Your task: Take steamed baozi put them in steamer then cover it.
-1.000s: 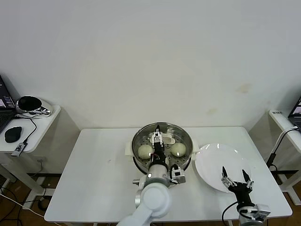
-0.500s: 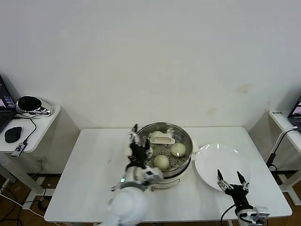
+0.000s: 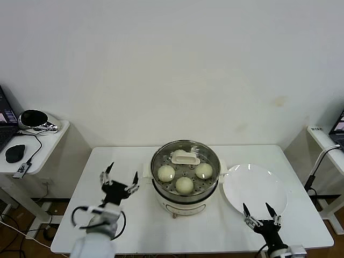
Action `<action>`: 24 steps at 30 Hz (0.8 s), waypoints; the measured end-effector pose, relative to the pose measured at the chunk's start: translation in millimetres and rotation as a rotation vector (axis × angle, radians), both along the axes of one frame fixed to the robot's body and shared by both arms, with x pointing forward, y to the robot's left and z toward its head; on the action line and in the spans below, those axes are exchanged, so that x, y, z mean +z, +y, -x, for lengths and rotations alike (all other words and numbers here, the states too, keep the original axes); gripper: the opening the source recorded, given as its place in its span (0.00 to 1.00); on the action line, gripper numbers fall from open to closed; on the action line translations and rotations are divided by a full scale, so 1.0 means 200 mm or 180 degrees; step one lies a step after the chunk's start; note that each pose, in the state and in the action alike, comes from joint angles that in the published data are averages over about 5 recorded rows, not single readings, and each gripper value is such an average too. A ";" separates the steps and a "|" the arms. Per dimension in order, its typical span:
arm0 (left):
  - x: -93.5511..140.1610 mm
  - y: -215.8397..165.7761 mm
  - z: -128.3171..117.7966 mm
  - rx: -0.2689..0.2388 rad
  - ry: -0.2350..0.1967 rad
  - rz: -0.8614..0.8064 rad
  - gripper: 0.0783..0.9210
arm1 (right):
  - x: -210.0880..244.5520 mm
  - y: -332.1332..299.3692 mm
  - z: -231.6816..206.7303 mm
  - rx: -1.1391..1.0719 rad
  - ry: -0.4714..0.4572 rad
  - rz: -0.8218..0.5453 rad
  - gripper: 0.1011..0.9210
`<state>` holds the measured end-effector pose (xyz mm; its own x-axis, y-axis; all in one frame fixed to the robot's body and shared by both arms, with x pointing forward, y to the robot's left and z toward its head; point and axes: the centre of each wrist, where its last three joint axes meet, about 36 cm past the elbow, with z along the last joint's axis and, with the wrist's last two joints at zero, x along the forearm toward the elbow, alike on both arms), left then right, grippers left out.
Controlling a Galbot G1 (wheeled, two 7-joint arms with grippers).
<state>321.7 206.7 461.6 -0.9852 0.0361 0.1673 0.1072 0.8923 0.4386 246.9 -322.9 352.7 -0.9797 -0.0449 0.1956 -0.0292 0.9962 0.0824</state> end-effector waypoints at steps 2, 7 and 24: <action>-0.05 0.04 0.05 0.0027 0.0017 0.0137 0.88 | 0.01 0.00 0.02 0.0042 0.0010 0.0058 0.88; -0.17 0.11 0.19 0.0125 0.0139 0.0369 0.88 | 0.05 0.01 0.07 0.0132 0.0063 0.0166 0.88; -0.25 0.16 0.46 0.0336 0.0442 0.0669 0.88 | 0.13 0.09 0.13 0.0270 0.0218 0.0254 0.88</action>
<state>230.6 239.5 412.0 -0.9535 -0.0173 0.3008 0.0550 0.9716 0.2303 220.3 -305.6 379.0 -0.9572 -0.1087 0.2681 -0.1108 0.9938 0.0075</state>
